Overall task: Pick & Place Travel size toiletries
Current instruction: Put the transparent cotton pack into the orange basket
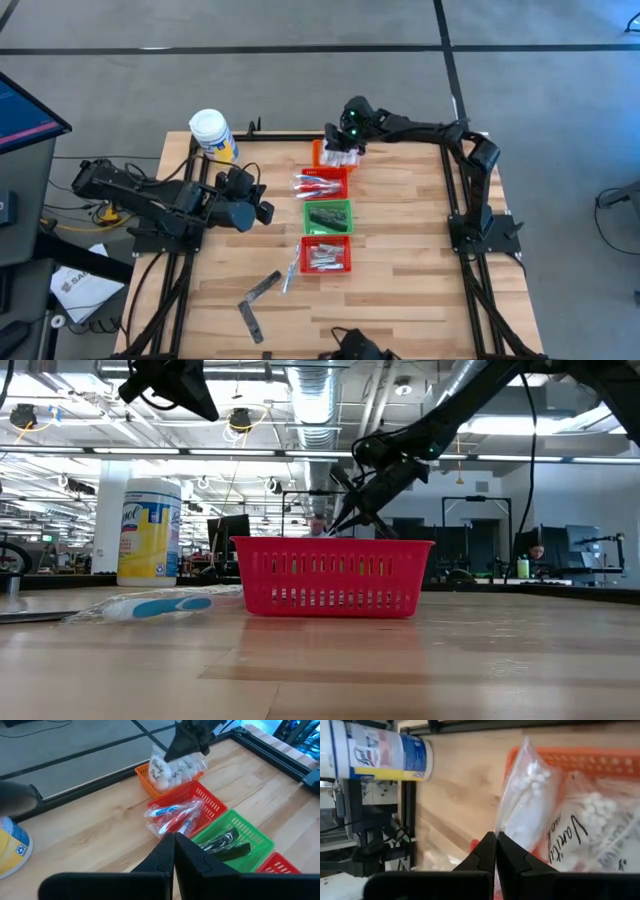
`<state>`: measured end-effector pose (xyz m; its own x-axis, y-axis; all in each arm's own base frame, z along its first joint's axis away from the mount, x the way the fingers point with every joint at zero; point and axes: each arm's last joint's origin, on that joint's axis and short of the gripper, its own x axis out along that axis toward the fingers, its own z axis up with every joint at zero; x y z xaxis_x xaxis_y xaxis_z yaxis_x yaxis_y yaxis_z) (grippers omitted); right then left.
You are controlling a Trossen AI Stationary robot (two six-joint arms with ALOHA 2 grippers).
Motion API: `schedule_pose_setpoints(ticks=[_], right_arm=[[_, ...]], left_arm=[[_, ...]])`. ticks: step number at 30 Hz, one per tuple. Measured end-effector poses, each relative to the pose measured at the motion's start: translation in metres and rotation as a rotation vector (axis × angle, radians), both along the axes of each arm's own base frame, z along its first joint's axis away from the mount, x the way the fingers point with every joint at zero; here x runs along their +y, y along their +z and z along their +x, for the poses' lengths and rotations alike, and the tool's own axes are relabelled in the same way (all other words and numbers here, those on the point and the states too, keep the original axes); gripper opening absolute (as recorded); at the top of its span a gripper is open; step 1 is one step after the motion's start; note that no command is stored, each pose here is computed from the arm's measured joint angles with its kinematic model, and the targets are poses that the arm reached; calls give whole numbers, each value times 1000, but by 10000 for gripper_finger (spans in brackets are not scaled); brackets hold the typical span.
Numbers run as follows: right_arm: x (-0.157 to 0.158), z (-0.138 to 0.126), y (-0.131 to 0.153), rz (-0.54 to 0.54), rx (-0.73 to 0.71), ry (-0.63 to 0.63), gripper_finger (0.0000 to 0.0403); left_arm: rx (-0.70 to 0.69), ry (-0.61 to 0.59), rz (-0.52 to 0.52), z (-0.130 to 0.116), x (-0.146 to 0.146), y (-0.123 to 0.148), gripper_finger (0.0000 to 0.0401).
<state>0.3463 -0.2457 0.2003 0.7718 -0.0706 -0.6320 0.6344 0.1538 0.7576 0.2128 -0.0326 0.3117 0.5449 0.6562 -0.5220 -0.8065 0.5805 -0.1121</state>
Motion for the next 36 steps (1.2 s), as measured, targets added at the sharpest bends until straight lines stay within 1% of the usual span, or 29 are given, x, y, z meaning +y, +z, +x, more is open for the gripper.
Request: schedule_pose_setpoints(ticks=[4,7,11,13,19,24,32,36], right_arm=[[-5,0,8,-23,5,-2,0],[-4,-3,5,-4,37,-2,0],[2,-5,0,3,101,36,0],[2,-6,-1,-8,123,38,0],[1,-6,-1,-25,120,30,0],[6,-3,-1,-29,133,32,0],[11,0,-1,-21,132,36,0],[11,0,-1,-17,140,19,0]], left_arm=[[0,-1,0,0,0,0,1],[3,-3,3,0,0,0,1],[2,-2,6,0,0,0,1],[0,0,5,0,1,0,1],[-3,2,6,1,1,0,1],[-4,3,8,1,1,1,1],[-5,3,8,1,1,1,1],[1,-4,14,1,1,1,1]])
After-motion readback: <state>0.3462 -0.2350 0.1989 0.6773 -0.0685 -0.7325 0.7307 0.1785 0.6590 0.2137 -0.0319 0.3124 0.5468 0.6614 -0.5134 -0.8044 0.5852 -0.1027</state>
